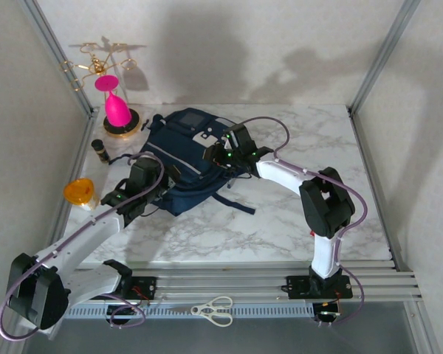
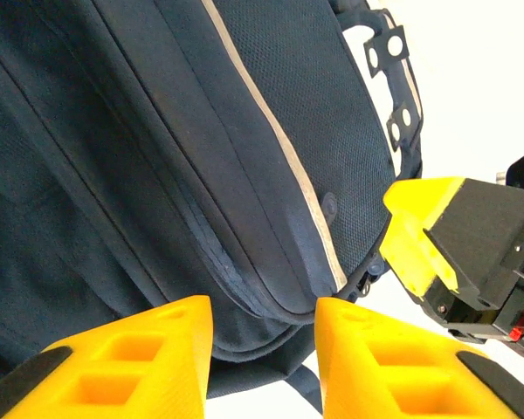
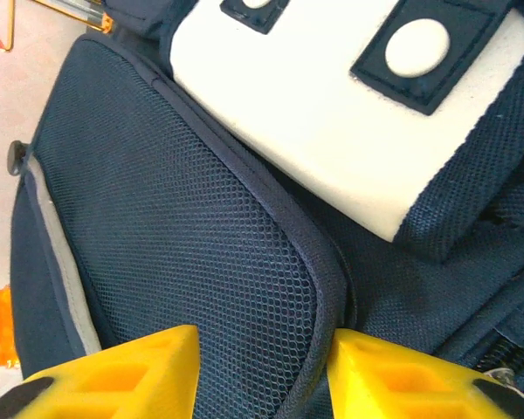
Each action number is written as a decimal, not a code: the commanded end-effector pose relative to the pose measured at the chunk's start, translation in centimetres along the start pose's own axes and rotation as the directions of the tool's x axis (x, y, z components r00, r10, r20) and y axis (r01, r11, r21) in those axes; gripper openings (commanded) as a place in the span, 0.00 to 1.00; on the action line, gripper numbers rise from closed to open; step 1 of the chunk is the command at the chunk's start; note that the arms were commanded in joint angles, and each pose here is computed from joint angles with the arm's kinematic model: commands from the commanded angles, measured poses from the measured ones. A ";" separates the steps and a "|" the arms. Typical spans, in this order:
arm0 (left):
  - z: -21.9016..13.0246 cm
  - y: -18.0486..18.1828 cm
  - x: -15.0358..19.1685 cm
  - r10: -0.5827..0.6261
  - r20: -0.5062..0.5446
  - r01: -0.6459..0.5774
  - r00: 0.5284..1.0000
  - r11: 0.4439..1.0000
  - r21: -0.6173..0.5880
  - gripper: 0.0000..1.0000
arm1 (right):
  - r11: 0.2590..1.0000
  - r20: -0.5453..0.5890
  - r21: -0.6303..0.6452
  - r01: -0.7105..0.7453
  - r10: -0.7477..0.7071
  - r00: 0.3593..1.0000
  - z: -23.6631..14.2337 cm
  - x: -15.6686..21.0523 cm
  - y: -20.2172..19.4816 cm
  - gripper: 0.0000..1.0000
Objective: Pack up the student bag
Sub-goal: Unzip the student bag at the center of the table.
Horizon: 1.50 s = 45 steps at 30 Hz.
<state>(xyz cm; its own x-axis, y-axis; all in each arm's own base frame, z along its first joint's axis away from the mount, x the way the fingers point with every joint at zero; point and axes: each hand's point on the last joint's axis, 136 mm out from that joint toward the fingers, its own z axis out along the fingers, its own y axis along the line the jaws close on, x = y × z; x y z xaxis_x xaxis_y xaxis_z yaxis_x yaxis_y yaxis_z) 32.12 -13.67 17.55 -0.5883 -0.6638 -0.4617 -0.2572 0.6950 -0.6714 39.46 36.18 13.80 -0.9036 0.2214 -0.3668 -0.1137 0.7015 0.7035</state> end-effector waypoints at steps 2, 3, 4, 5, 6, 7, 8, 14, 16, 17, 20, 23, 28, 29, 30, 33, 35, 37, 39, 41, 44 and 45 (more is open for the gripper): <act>-0.1 -0.9 0.8 -0.017 0.009 0.017 1.000 1.000 0.018 0.36 | 0.997 -0.005 -0.065 -0.030 0.029 1.000 0.5 -0.4 1.9 0.36; -0.1 -1.2 1.1 -0.015 0.001 0.015 1.000 1.000 0.022 0.36 | 0.998 0.001 -0.061 -0.032 0.033 0.999 0.5 -0.6 1.9 0.34; -0.1 -1.3 1.4 -0.016 -0.003 0.016 1.000 1.000 0.020 0.36 | 0.998 0.001 -0.050 -0.040 0.040 0.999 0.6 -0.6 1.7 0.33; -0.1 -1.4 1.7 -0.019 -0.005 0.019 1.000 1.000 0.016 0.37 | 0.998 -0.002 -0.037 -0.052 0.052 0.999 0.8 -0.5 1.3 0.33; -0.2 -1.6 1.9 -0.026 -0.003 0.026 1.000 0.999 0.019 0.38 | 0.998 -0.006 -0.030 -0.059 0.059 0.998 0.9 -0.4 1.1 0.32; -0.2 -1.6 2.2 -0.034 -0.003 0.034 0.999 0.999 0.018 0.39 | 0.997 -0.011 -0.028 -0.071 0.071 0.997 1.0 -0.3 1.0 0.32; -0.2 -1.6 2.5 -0.041 -0.002 0.041 0.999 0.999 0.016 0.40 | 0.996 -0.012 -0.033 -0.084 0.084 0.996 1.1 -0.2 0.9 0.32; 0.5 -2.4 4.0 -0.039 -0.016 0.039 0.999 0.999 -0.013 0.47 | 0.986 -0.021 -0.078 -0.146 0.145 0.989 1.2 0.1 1.2 0.10; 0.6 -2.9 4.6 -0.015 -0.017 0.014 1.000 0.999 -0.032 0.47 | 0.981 -0.017 -0.123 -0.151 0.150 0.988 0.4 -0.2 2.5 0.04; 0.6 -3.0 4.7 -0.009 -0.014 0.008 1.000 0.999 -0.045 0.47 | 0.977 -0.017 -0.139 -0.161 0.161 0.987 0.0 -0.2 2.9 0.02; 0.7 -3.3 5.2 -0.001 -0.008 0.000 1.000 0.998 -0.058 0.47 | 0.962 -0.008 -0.201 -0.187 0.189 0.982 -1.4 -0.4 4.3 0.00; 0.8 -3.5 5.3 -0.003 -0.006 0.002 1.000 0.998 -0.062 0.49 | 0.941 -0.003 -0.243 -0.236 0.242 0.970 -2.7 -0.2 4.8 0.00; 0.1 -2.8 5.1 -0.014 0.016 0.016 1.000 0.993 -0.115 0.51 | 0.900 -0.001 -0.318 -0.296 0.312 0.950 -4.2 2.0 7.0 0.00; -0.1 -2.4 5.1 -0.022 0.019 0.025 1.000 0.992 -0.124 0.51 | 0.895 -0.003 -0.326 -0.304 0.321 0.947 -4.4 2.4 7.4 0.00; -0.4 -2.1 5.1 -0.031 0.027 0.034 0.999 0.991 -0.131 0.51 | 0.885 -0.009 -0.342 -0.317 0.335 0.942 -4.4 3.0 8.0 0.00; -1.1 -1.0 5.2 -0.034 0.030 0.038 0.999 0.985 -0.166 0.49 | 0.868 -0.006 -0.373 -0.328 0.351 0.936 -4.5 4.0 9.2 0.00; -1.8 -0.4 5.4 -0.020 0.032 0.026 0.999 0.981 -0.191 0.49 | 0.866 -0.014 -0.383 -0.322 0.344 0.939 -4.2 4.5 10.0 0.00; -2.2 0.5 5.5 -0.014 0.039 0.023 0.999 0.976 -0.219 0.49 | 0.862 -0.028 -0.385 -0.329 0.345 0.938 -3.8 5.2 10.4 0.00; -2.2 0.8 5.6 -0.011 0.035 0.018 0.999 0.974 -0.227 0.49 | 0.863 -0.021 -0.390 -0.322 0.341 0.940 -3.7 5.6 10.7 0.00; -2.2 1.3 5.7 -0.014 0.035 0.022 0.999 0.967 -0.254 0.49 | 0.869 -0.007 -0.373 -0.324 0.347 0.938 -3.6 5.7 10.3 0.00; -2.2 2.0 5.1 -0.024 0.080 0.046 0.996 0.958 -0.283 0.47 | 0.863 -0.001 -0.378 -0.334 0.360 0.933 -3.8 5.8 10.0 0.00; -2.0 1.5 4.9 -0.025 0.086 0.047 0.996 0.962 -0.269 0.47 | 0.863 0.001 -0.379 -0.333 0.360 0.933 -3.8 5.8 10.0 0.00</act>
<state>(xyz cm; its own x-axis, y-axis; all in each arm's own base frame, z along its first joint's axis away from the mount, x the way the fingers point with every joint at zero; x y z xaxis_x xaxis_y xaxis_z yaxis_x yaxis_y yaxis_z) 27.57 -17.37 16.19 -0.5756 -0.6740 -0.4630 -0.4020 0.7263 -0.5575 32.21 40.63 16.26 -0.8782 0.4733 -0.0692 0.1420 0.3961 0.9072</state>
